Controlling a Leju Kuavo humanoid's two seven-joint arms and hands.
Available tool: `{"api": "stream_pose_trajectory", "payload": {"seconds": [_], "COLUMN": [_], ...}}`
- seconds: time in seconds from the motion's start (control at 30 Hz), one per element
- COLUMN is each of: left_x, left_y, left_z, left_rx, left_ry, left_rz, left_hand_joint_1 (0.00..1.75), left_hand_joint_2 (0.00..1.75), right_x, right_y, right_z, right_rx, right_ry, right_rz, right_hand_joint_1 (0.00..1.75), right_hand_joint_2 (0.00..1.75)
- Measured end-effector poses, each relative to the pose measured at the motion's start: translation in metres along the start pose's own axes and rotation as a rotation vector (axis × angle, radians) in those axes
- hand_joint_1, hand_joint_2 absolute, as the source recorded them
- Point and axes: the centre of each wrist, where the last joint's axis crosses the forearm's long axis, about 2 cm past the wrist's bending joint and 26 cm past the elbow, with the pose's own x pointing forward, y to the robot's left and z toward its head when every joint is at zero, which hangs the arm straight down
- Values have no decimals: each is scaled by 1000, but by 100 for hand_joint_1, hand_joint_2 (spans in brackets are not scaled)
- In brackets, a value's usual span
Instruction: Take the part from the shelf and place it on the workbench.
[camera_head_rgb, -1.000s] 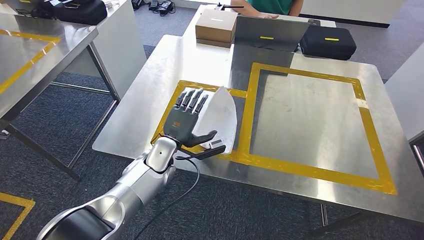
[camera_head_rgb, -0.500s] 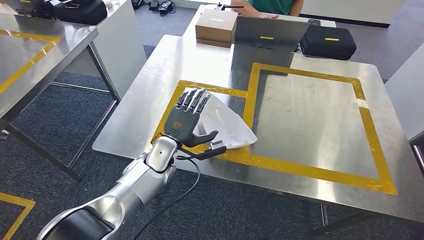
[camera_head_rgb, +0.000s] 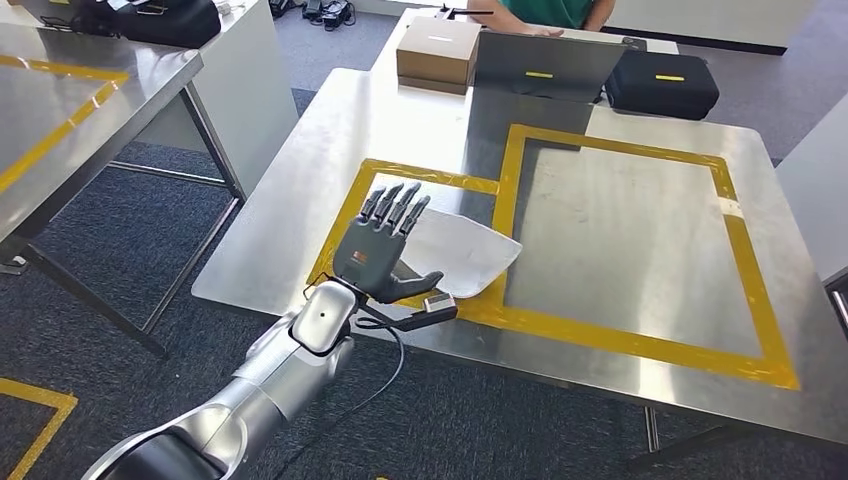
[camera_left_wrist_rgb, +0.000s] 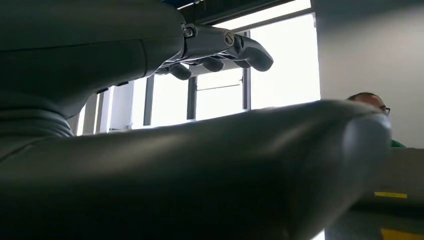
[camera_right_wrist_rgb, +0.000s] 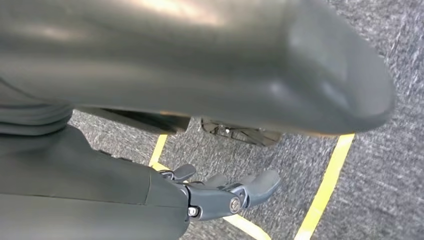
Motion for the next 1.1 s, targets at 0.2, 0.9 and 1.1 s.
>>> {"api": "stream_pose_trajectory", "payload": {"seconds": [0.2,0.9,1.1], "left_x": [2,7,8], "left_y": [-1,-4,-7], "left_z": [0,2,3], "left_rx": [-5,-30,-43], "left_ry": [-13,-29,-41], "left_rz": [4,13,15], "left_hand_joint_1": [0,0,0], "left_hand_joint_2": [0,0,0], "right_x": [1,0,0], "right_y": [0,0,-1], "right_z": [0,0,0], "right_rx": [0,-1,-3], "right_ry": [-3,-8,-4], "right_rz": [0,-8,-5], "right_hand_joint_1": [0,0,0], "right_hand_joint_2": [0,0,0]}}
